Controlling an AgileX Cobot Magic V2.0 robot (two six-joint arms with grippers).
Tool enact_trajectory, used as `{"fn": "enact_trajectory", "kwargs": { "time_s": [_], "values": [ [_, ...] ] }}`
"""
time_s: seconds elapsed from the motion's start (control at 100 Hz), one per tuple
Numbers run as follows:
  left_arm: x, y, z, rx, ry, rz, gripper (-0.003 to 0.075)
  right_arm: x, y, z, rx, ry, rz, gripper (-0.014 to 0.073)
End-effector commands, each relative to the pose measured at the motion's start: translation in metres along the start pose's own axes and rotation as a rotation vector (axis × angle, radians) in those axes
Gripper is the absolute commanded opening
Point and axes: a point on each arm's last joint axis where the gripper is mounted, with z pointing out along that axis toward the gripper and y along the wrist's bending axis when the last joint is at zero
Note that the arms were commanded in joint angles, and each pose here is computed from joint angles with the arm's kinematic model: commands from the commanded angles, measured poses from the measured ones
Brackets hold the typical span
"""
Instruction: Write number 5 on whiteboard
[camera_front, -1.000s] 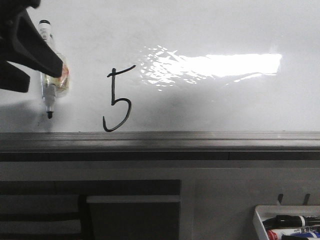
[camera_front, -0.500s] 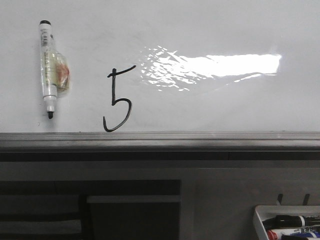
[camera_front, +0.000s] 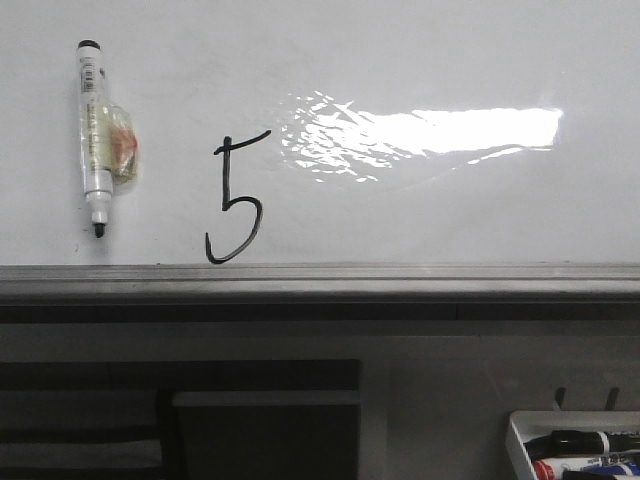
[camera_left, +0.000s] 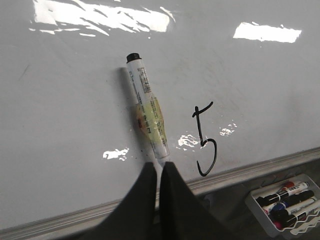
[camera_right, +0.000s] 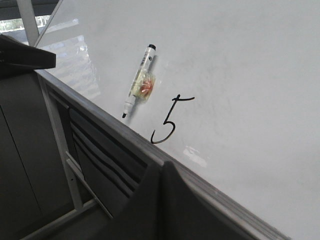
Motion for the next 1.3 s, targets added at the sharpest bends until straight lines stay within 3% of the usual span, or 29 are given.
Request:
{"fn": "enact_trajectory", "kwargs": {
  "time_s": [0.0, 0.77, 1.04, 1.29],
  "values": [
    [-0.016, -0.004, -0.001, 0.024, -0.102, 0.004, -0.002, -0.013, -0.001, -0.001, 0.016, -0.103, -0.02, -0.005],
    [-0.015, -0.002, -0.004, 0.007, -0.093, 0.039, -0.002, -0.008, -0.001, -0.001, 0.014, -0.08, -0.02, -0.005],
    [-0.012, 0.012, -0.03, -0.199, -0.119, 0.239, -0.002, -0.008, -0.001, -0.001, 0.014, -0.08, -0.02, -0.005],
    [0.004, 0.022, -0.053, -0.44, -0.196, 0.14, -0.002, -0.008, -0.001, -0.001, 0.014, -0.08, -0.02, -0.005]
  ]
}}
